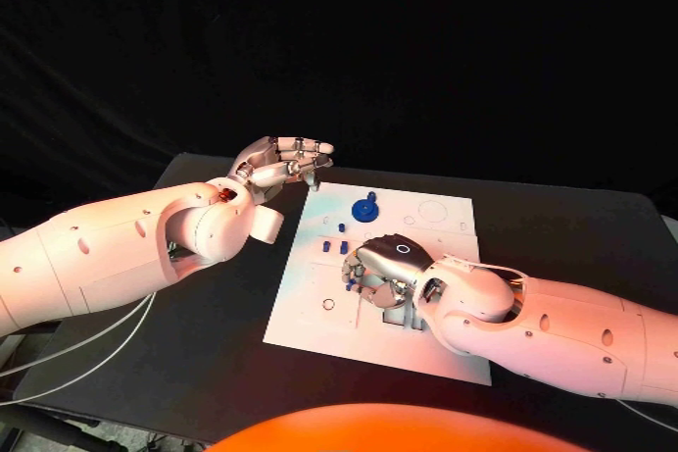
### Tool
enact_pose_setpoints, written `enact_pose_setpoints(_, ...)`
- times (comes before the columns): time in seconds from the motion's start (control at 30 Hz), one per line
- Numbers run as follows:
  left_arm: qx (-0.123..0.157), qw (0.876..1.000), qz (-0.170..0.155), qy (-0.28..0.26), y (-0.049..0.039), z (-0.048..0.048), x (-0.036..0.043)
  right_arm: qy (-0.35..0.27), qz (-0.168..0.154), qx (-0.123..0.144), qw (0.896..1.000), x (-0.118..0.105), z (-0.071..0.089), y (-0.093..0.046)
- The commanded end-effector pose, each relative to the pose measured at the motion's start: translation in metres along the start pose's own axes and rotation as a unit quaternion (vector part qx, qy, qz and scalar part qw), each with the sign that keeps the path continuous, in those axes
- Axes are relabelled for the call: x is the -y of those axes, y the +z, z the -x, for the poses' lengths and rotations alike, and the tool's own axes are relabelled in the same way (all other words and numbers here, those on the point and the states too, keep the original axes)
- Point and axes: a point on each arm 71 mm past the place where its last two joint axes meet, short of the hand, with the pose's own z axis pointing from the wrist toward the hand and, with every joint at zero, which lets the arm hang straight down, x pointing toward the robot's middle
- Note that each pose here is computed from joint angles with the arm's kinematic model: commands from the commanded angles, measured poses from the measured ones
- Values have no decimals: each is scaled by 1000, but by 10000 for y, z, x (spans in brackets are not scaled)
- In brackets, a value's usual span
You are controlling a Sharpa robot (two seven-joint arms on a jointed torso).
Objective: Assemble the parts on the task board
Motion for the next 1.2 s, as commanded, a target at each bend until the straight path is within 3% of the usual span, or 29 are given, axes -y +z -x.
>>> enact_pose_setpoints(0.03, -10, 1000, -1, -6, 1, -23, 5, -11, 2, -8, 1000, -4, -22, 9)
enact_pose_setpoints(0.47, -11, 1000, 0, -6, -5, -19, 6, -29, -1, -8, 1000, -7, -42, 43)
enact_pose_setpoints(0.9, -11, 1000, 1, -6, -7, -20, 7, -38, 4, -49, 998, -52, -114, 68)
enact_pose_setpoints(1.2, -11, 1000, 1, -6, -9, -15, 7, -41, -5, -51, 998, -29, -122, 62)
